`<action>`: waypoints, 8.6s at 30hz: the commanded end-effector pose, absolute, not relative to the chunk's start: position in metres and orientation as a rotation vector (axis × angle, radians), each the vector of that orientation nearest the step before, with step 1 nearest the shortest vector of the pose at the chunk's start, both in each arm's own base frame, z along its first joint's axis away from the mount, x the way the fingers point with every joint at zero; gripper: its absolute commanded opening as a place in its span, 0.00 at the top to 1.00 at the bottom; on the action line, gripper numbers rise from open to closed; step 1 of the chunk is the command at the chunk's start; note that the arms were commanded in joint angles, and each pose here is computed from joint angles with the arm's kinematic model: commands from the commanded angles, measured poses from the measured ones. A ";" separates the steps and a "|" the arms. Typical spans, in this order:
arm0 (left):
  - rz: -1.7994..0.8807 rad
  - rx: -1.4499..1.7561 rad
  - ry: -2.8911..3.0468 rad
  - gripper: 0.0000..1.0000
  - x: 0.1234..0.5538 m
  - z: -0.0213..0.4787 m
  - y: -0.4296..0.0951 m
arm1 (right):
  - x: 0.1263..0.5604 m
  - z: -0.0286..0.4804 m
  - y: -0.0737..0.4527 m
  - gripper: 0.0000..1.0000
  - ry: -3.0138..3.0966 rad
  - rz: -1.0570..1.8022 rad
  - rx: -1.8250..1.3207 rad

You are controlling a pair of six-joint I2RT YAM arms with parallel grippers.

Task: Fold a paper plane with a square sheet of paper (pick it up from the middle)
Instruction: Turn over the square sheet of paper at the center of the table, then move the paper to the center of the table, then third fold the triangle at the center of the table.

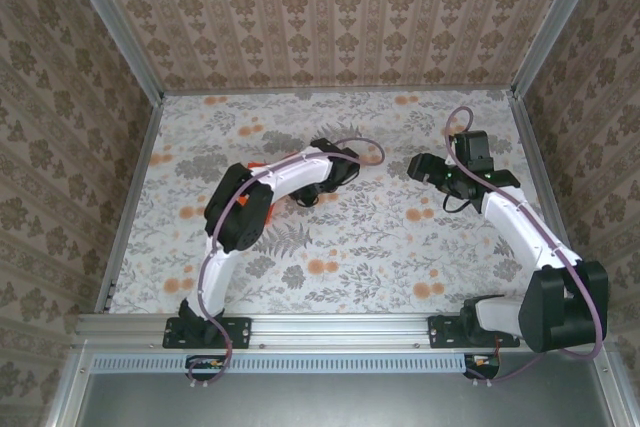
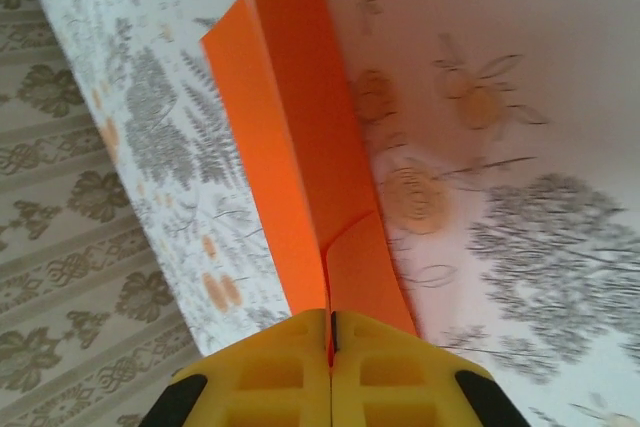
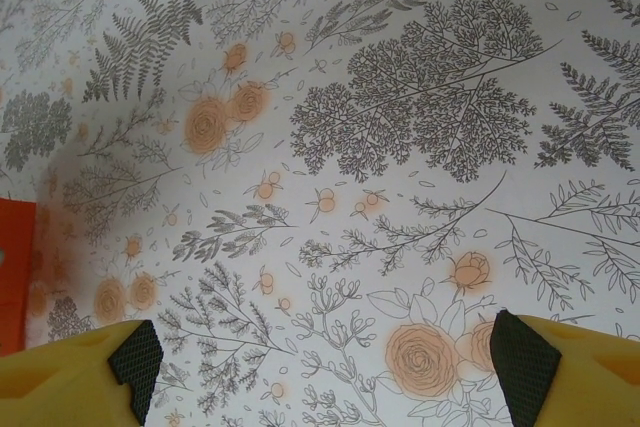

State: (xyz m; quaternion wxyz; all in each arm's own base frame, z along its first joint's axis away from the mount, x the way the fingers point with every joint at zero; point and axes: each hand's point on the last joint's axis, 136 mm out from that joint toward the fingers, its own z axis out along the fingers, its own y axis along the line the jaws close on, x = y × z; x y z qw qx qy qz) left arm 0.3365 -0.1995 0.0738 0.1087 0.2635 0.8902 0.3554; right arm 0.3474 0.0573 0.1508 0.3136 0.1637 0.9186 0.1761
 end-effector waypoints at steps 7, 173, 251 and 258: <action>0.687 0.773 2.761 0.89 0.311 0.049 -0.251 | 0.344 0.130 0.055 0.11 2.491 0.469 0.468; -0.737 -0.020 2.962 0.41 0.285 0.006 -0.274 | 0.269 0.039 0.240 0.35 2.891 1.058 0.243; -0.741 -0.010 2.974 0.41 0.282 0.005 -0.274 | 0.284 0.037 0.278 0.51 2.727 1.376 0.170; -0.740 -0.010 2.973 0.43 0.282 0.005 -0.274 | 0.270 0.035 0.265 0.60 2.804 1.303 0.262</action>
